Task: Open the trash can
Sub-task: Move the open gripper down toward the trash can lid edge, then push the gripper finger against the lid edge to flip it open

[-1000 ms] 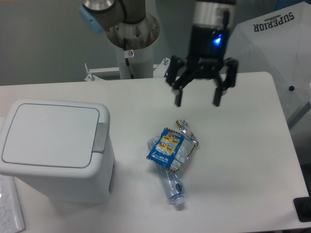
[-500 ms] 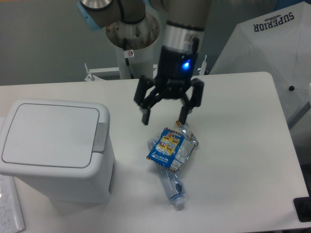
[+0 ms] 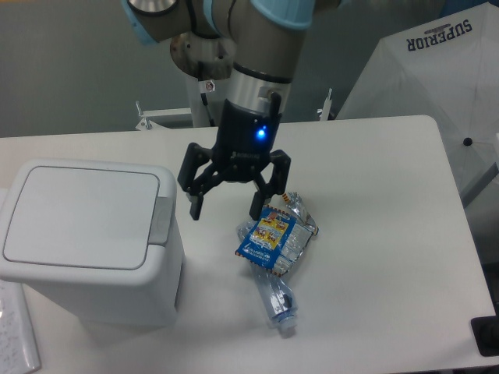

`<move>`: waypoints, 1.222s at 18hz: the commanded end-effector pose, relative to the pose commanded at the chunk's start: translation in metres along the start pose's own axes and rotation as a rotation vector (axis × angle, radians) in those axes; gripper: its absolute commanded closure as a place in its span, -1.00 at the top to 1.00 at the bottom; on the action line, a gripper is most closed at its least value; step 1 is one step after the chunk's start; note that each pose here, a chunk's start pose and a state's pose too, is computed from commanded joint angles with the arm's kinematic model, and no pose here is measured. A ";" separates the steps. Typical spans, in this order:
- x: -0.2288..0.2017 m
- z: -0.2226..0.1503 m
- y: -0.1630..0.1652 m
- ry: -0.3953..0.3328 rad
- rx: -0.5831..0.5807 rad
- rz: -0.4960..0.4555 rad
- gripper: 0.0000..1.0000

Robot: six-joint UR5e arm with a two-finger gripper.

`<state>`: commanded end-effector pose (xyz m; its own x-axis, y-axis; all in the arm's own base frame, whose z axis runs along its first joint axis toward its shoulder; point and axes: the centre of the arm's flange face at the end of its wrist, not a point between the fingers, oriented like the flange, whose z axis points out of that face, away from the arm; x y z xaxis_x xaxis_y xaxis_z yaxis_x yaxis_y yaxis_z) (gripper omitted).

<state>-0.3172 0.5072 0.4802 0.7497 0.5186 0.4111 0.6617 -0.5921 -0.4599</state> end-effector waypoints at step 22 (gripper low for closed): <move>0.009 0.023 0.004 0.013 -0.019 0.026 1.00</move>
<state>-0.3081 0.5238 0.4639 0.7662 0.4949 0.4099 0.6420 -0.6166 -0.4556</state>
